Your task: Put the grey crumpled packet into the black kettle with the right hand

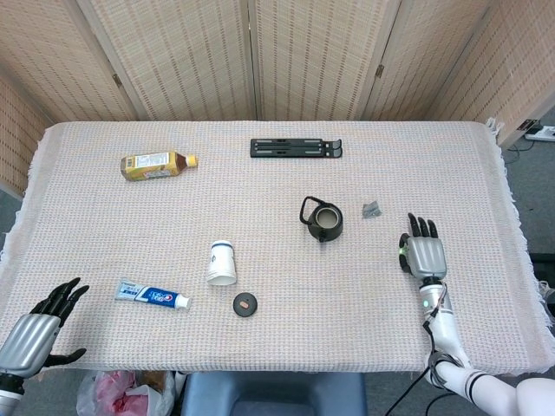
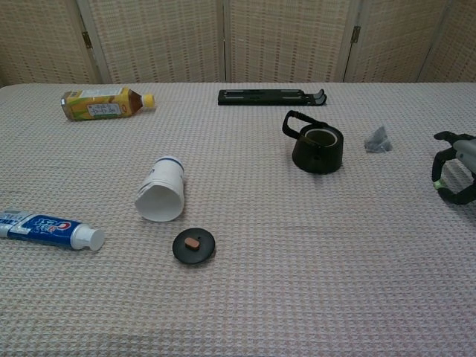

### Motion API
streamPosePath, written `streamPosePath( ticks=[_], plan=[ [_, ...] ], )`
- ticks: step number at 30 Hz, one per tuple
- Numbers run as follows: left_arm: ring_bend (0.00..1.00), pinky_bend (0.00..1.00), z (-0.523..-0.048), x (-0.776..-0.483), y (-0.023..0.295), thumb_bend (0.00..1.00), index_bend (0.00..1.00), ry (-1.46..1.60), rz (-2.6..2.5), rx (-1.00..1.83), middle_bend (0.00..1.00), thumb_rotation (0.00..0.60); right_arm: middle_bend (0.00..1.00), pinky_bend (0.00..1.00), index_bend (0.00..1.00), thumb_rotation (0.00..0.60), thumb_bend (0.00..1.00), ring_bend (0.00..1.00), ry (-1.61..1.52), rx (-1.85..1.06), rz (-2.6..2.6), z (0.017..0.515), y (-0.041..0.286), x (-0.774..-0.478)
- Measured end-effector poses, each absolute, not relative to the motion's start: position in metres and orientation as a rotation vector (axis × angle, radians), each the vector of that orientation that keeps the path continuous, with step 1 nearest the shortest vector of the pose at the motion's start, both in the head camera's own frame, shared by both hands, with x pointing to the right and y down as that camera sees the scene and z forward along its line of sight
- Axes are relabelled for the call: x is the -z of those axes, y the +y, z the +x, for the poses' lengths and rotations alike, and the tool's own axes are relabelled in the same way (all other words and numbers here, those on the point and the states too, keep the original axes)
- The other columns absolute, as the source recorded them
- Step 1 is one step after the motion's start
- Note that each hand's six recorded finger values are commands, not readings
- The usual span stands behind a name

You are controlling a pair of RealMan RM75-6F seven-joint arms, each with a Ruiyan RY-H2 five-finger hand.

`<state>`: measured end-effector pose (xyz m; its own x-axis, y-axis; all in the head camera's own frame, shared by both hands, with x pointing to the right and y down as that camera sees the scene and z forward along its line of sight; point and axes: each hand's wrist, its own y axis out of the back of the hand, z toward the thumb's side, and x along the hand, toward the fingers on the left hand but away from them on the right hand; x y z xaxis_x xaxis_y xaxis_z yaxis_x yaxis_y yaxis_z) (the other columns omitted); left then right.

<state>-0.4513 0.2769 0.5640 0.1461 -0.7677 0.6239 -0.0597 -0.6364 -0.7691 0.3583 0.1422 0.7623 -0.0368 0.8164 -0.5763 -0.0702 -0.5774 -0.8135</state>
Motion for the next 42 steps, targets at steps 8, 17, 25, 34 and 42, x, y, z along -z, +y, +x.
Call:
streamPosePath(
  ticks=[8, 17, 25, 34, 42],
  plan=[
    [0.03, 0.26, -0.452, -0.564, 0.277, 0.07, 0.0, 0.788, -1.833, 1.543, 0.0, 0.6, 0.02, 0.0, 0.53, 0.6, 0.37, 0.0, -0.846, -1.663, -1.573, 0.356, 0.139, -0.755],
    [0.03, 0.26, -0.451, -0.565, 0.278, 0.07, 0.0, 0.782, -1.826, 1.546, 0.0, 0.6, 0.02, 0.0, 0.53, 0.6, 0.37, 0.0, -0.933, -1.577, -1.577, 0.349, 0.127, -0.728],
    [0.03, 0.26, -0.449, -0.568, 0.279, 0.07, 0.0, 0.771, -1.822, 1.556, 0.0, 0.6, 0.03, 0.0, 0.53, 0.6, 0.37, 0.0, -0.988, -1.478, -1.57, 0.328, 0.105, -0.687],
    [0.03, 0.26, -0.449, -0.571, 0.278, 0.07, 0.0, 0.766, -1.822, 1.569, 0.0, 0.6, 0.03, 0.0, 0.53, 0.6, 0.37, 0.0, -1.033, -1.386, -1.557, 0.294, 0.072, -0.637],
    [0.03, 0.26, -0.453, -0.565, 0.274, 0.07, 0.0, 0.813, -1.821, 1.558, 0.0, 0.6, 0.03, 0.0, 0.53, 0.6, 0.38, 0.0, -1.075, -1.346, -1.594, 0.267, 0.048, -0.613]
  ],
)
